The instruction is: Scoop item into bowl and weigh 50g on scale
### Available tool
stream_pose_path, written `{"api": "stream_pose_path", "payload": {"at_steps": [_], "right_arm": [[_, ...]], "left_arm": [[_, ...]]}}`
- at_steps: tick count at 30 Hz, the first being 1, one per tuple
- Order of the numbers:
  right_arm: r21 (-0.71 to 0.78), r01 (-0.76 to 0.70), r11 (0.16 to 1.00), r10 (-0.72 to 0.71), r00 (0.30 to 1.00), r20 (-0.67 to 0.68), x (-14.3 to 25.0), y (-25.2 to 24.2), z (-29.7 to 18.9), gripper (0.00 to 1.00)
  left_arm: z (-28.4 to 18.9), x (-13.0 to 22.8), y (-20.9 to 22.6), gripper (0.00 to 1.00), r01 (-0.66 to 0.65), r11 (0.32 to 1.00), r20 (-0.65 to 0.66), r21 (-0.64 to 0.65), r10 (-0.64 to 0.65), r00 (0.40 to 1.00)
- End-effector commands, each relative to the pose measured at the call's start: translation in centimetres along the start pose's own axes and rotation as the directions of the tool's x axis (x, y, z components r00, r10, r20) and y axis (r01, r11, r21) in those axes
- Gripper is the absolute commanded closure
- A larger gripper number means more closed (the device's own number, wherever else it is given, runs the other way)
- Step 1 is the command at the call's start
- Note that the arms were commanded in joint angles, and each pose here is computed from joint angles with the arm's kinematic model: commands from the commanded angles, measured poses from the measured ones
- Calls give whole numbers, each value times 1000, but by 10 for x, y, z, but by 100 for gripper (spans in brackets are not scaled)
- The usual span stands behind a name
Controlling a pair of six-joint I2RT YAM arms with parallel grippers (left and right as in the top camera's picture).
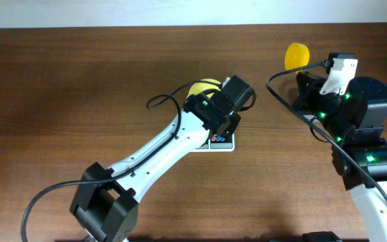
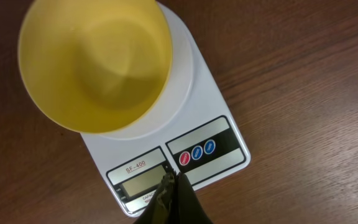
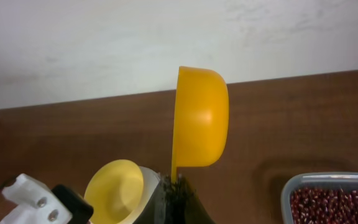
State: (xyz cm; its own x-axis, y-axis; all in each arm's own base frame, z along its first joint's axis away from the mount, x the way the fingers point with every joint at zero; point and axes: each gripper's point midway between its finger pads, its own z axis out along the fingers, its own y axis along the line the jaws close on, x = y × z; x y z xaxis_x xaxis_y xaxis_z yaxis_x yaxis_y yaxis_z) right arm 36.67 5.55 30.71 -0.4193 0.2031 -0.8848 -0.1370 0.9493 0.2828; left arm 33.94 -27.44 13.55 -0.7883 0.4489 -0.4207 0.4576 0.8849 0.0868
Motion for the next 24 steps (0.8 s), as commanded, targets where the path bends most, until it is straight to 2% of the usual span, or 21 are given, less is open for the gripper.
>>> {"api": "stream_pose_path", "payload": {"at_steps": [1, 6, 11, 16, 22, 24], "right_arm": [[6, 0, 1000, 0, 999, 51, -16, 1, -2, 96], [46, 2, 999, -6, 996, 94, -25, -6, -3, 96], [52, 0, 999, -4, 996, 86, -23, -9, 8, 96], [61, -5, 998, 2, 999, 48, -13, -14, 22, 96], [61, -5, 998, 2, 999, 48, -13, -14, 22, 96], [61, -5, 998, 2, 999, 48, -13, -14, 22, 96]], "left_arm": [[2, 4, 2, 100, -18, 1000, -2, -13, 18, 1000], [32, 37, -7, 100, -54, 998, -50, -11, 53, 997], [56, 56, -23, 100, -207, 978, -30, 11, 207, 978], [67, 53, -25, 100, -199, 980, 2, 9, 199, 980], [86, 63, -19, 100, -206, 978, -43, -30, 205, 978], [86, 63, -11, 100, -139, 989, -47, -52, 137, 989]]}}
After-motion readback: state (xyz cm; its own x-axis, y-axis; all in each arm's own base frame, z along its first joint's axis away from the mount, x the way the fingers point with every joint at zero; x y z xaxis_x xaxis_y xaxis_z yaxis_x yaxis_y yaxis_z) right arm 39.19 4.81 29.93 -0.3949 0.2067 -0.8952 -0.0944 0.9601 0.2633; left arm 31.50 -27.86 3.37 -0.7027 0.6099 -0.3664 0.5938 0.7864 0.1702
